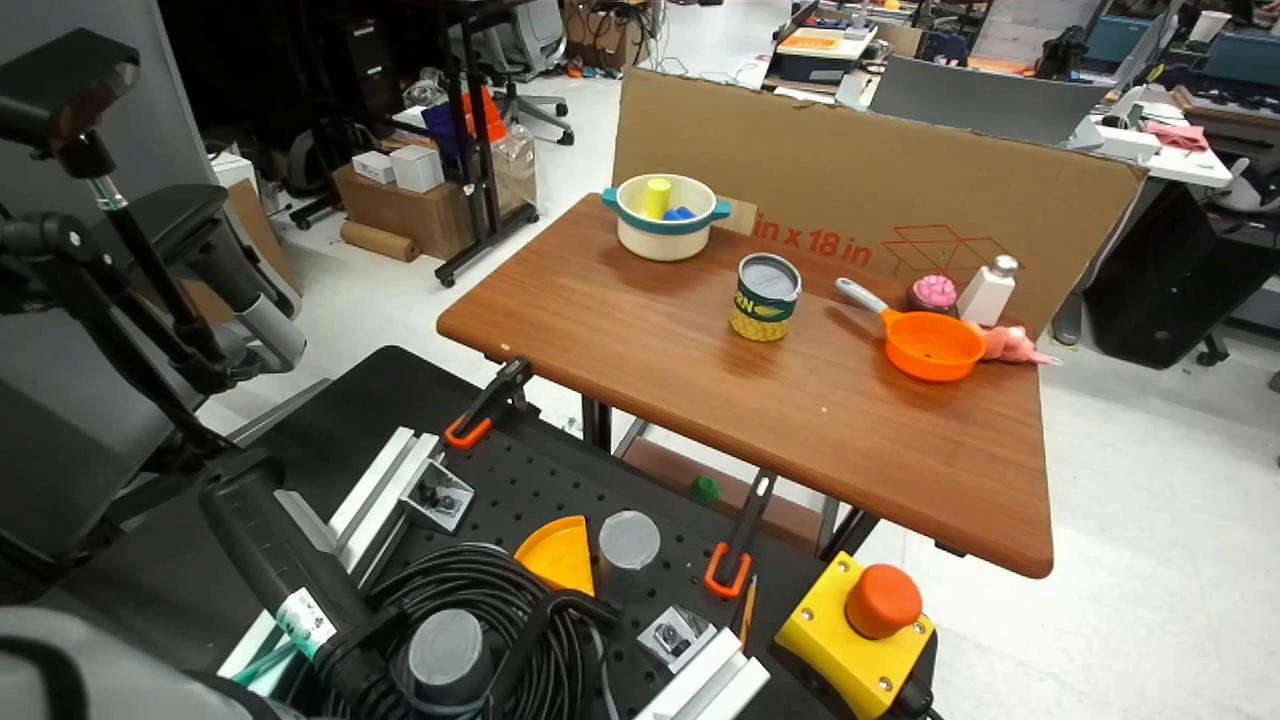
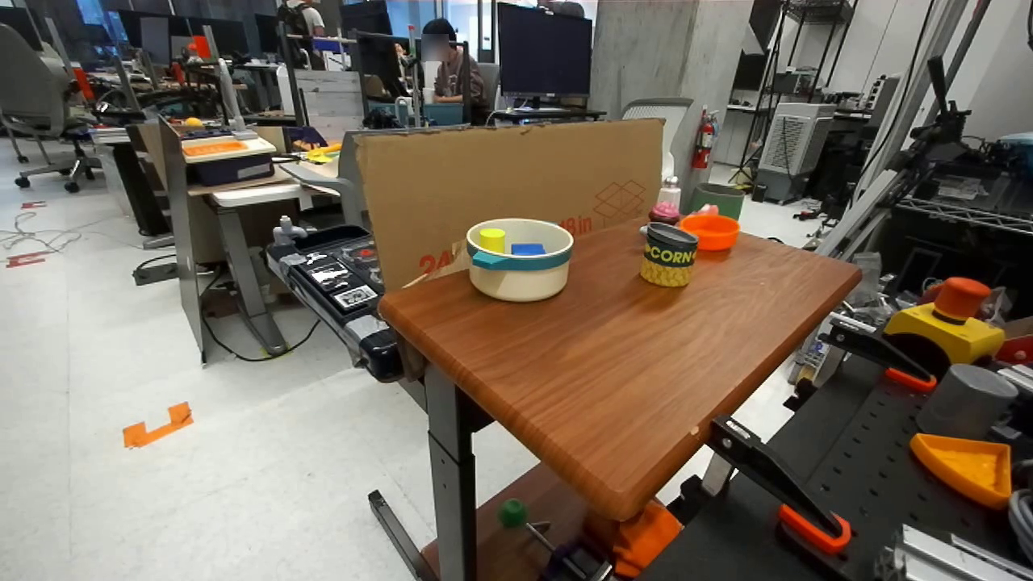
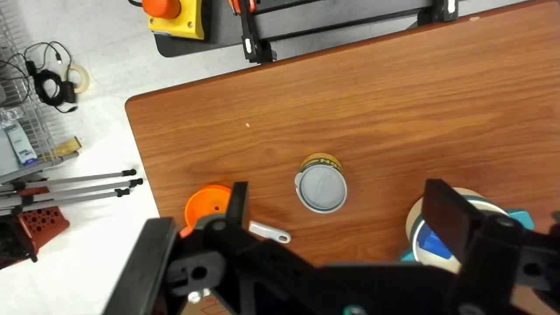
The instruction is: Pick up the lid from the bottle and put it on the table
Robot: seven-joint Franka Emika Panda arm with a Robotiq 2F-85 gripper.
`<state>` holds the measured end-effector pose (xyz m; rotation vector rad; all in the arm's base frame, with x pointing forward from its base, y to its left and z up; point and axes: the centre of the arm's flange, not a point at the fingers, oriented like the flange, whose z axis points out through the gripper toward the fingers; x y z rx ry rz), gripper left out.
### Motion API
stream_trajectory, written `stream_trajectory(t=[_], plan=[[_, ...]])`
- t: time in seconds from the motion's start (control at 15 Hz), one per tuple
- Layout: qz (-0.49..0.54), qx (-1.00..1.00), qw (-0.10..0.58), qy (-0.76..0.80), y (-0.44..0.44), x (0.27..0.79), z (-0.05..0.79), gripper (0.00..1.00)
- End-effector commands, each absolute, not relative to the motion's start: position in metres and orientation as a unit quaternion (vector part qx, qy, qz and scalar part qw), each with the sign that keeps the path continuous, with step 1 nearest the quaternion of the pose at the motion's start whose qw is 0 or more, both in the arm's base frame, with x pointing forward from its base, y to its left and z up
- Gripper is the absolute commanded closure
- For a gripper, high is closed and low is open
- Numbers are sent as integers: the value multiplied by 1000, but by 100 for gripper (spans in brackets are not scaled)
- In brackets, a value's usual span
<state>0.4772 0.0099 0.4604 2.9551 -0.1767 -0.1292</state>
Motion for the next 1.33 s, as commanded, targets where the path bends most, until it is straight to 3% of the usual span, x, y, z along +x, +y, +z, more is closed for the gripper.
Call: stream_trajectory(t=[0.0,0.47,1.27], plan=[[-66,990,100,-68,1,512,433,0],[-93,986,104,-87,-14,526,395,0],[21,981,86,-172,-2,535,374,0]])
